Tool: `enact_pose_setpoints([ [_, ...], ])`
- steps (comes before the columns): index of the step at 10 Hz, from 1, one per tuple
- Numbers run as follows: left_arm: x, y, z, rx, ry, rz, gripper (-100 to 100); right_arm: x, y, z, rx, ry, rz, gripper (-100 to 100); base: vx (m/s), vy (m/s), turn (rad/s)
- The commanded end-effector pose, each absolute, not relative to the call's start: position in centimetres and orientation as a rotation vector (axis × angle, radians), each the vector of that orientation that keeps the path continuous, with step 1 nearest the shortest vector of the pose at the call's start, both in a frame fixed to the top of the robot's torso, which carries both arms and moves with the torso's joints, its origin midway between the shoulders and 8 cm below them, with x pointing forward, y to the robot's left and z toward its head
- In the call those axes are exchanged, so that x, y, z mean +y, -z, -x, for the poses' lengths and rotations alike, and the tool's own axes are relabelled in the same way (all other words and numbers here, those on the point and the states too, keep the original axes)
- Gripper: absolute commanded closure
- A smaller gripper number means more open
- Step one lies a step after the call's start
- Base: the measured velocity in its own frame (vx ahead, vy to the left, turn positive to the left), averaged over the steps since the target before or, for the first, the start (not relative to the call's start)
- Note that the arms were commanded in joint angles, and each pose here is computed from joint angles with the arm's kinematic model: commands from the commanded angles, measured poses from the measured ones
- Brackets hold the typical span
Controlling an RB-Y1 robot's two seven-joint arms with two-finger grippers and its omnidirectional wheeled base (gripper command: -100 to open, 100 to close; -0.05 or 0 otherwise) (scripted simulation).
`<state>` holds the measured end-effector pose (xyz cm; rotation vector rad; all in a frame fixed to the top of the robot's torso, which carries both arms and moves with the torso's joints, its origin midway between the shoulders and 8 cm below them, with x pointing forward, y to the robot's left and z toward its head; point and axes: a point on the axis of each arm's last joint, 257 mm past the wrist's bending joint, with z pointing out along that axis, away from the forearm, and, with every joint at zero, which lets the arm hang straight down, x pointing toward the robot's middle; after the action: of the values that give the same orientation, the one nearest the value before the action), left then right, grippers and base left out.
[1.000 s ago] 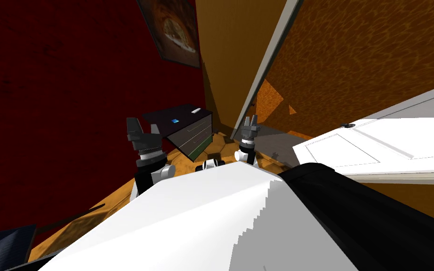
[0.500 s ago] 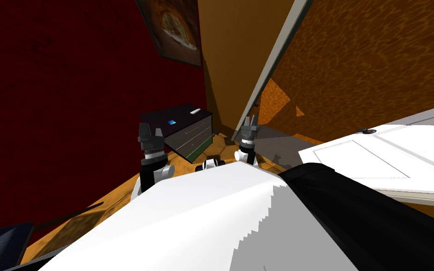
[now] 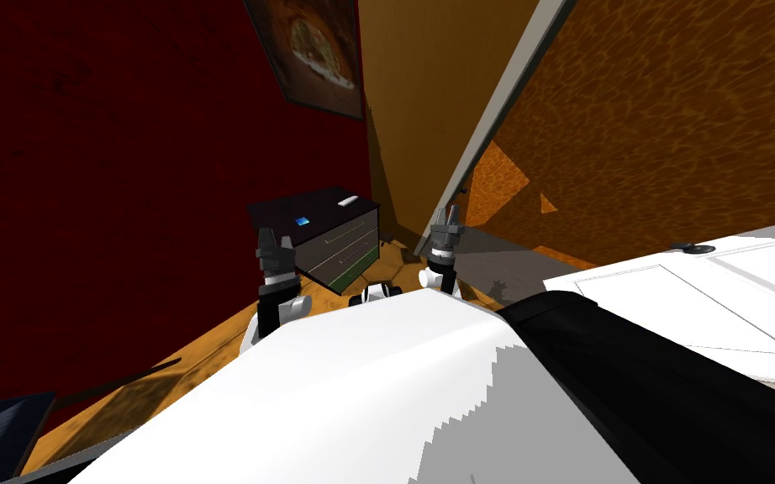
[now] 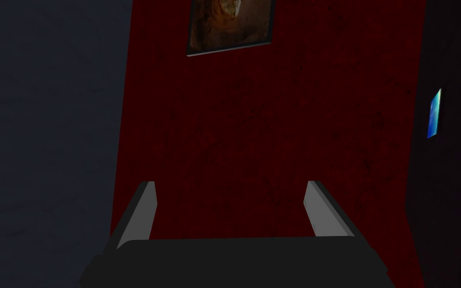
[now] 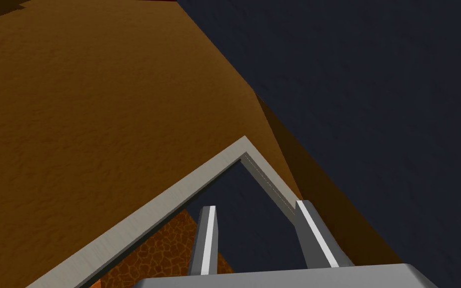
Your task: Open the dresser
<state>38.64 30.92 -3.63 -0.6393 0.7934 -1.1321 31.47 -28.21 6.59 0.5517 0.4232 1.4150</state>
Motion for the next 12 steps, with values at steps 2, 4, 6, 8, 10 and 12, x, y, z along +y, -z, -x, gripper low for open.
enact_pose_setpoints([
  [2, 32.6, 6.5, -39.4, 0.816, 1.098, 0.686, -100, -28.2, -6.6, -31.5, 0.423, -1.415, -0.552, 0, 0.088, -0.095, 0.086],
  [4, 33.6, 7.9, -39.7, 0.830, 1.080, 0.707, -100, -28.2, -6.6, -31.5, 0.423, -1.415, -0.552, 0, 0.065, -0.079, 0.070],
  [6, 34.5, 9.2, -39.9, 0.843, 1.062, 0.726, -100, -28.2, -6.6, -31.5, 0.423, -1.415, -0.552, 0, 0.067, -0.090, 0.062],
  [8, 35.4, 10.6, -40.1, 0.854, 1.044, 0.746, -100, -28.2, -6.6, -31.5, 0.423, -1.415, -0.552, 0, 0.074, -0.091, 0.071],
  [10, 36.4, 12.0, -40.2, 0.863, 1.025, 0.770, -100, -28.2, -6.6, -31.5, 0.423, -1.415, -0.552, 0, 0.072, -0.071, 0.074],
  [12, 37.5, 13.6, -40.3, 0.870, 1.005, 0.798, -100, -28.2, -6.6, -31.5, 0.423, -1.415, -0.552, 0, 0.063, -0.099, 0.074],
])
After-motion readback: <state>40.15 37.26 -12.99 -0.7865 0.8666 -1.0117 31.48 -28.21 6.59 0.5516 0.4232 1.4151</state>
